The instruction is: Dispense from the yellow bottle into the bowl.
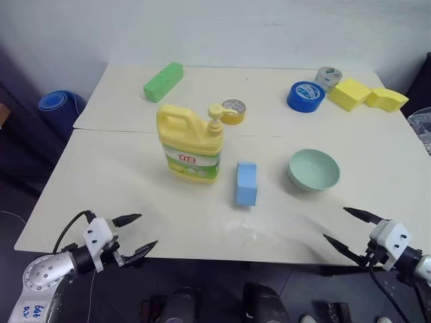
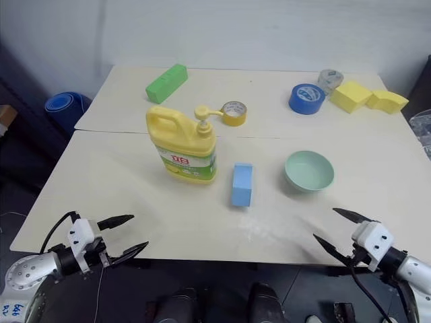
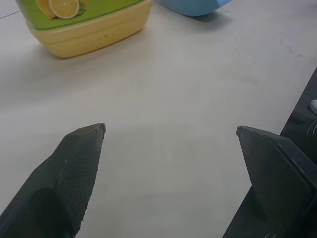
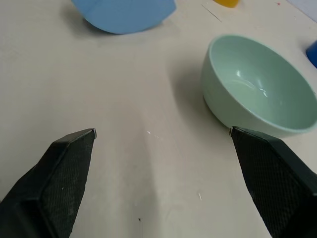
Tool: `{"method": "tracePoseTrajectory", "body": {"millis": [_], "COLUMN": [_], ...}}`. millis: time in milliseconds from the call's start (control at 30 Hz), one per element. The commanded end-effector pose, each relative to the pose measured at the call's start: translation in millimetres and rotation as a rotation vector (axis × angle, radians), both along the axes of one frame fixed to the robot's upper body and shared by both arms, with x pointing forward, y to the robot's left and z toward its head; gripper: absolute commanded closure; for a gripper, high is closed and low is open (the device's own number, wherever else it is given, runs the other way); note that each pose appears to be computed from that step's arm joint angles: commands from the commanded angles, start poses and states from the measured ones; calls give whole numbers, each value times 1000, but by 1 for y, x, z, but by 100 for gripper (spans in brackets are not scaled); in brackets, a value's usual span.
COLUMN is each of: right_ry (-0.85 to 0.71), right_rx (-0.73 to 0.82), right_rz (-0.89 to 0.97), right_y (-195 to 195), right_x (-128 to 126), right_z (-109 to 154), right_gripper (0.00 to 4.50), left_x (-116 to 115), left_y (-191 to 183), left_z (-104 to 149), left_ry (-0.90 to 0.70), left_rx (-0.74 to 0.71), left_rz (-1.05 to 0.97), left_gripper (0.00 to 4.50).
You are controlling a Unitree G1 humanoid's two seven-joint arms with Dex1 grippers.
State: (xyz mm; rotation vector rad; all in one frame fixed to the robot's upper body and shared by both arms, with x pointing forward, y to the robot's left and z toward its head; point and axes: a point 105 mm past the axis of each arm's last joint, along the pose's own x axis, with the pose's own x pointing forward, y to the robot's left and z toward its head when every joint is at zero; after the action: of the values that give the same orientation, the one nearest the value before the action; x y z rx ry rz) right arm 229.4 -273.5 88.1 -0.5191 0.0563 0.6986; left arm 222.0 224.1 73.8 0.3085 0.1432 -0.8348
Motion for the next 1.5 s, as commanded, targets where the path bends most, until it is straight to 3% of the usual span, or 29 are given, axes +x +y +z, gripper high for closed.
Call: {"method": "tracePoseTrajectory", "body": {"millis": [33, 167, 433, 733, 833, 933, 1067, 1133, 1233, 1333, 1500], "right_ry": [42, 204, 250, 425, 487, 485, 447, 423, 314, 116, 95], "right_rx": [97, 258, 324, 331, 328, 343, 367, 407, 533, 596, 407], "right_rz": [10, 16, -204, -424, -368, -347, -338, -336, -240, -309, -684], "right_y": [28, 100, 160, 189, 207, 211, 202, 192, 167, 97, -29], "right_x": [7, 29, 83, 114, 112, 113, 113, 112, 102, 97, 104], "right_z": [12, 31, 48, 5, -9, -7, 5, 14, 54, 104, 97], "right_gripper": [0, 0, 0, 0, 0, 90, 199, 204, 204, 204, 204], "left_x": [-1, -4, -4, -3, -1, 1, 3, 4, 2, 3, 3], "left_y": [-3, -17, -43, -53, -55, -58, -60, -61, -70, -86, -112], "left_z": [8, 25, 45, 46, 47, 48, 50, 52, 56, 77, 102], "left_ry": [-41, 18, -4, 0, -10, -22, -36, -44, -35, -55, -62], "left_rx": [8, -119, -160, -170, -176, -174, -181, -198, -233, -342, -450], "left_rz": [-19, -148, -284, -299, -295, -296, -294, -294, -340, -386, -466], "left_gripper": [1, 1, 1, 1, 1, 0, 0, 0, 0, 0, 0]}}
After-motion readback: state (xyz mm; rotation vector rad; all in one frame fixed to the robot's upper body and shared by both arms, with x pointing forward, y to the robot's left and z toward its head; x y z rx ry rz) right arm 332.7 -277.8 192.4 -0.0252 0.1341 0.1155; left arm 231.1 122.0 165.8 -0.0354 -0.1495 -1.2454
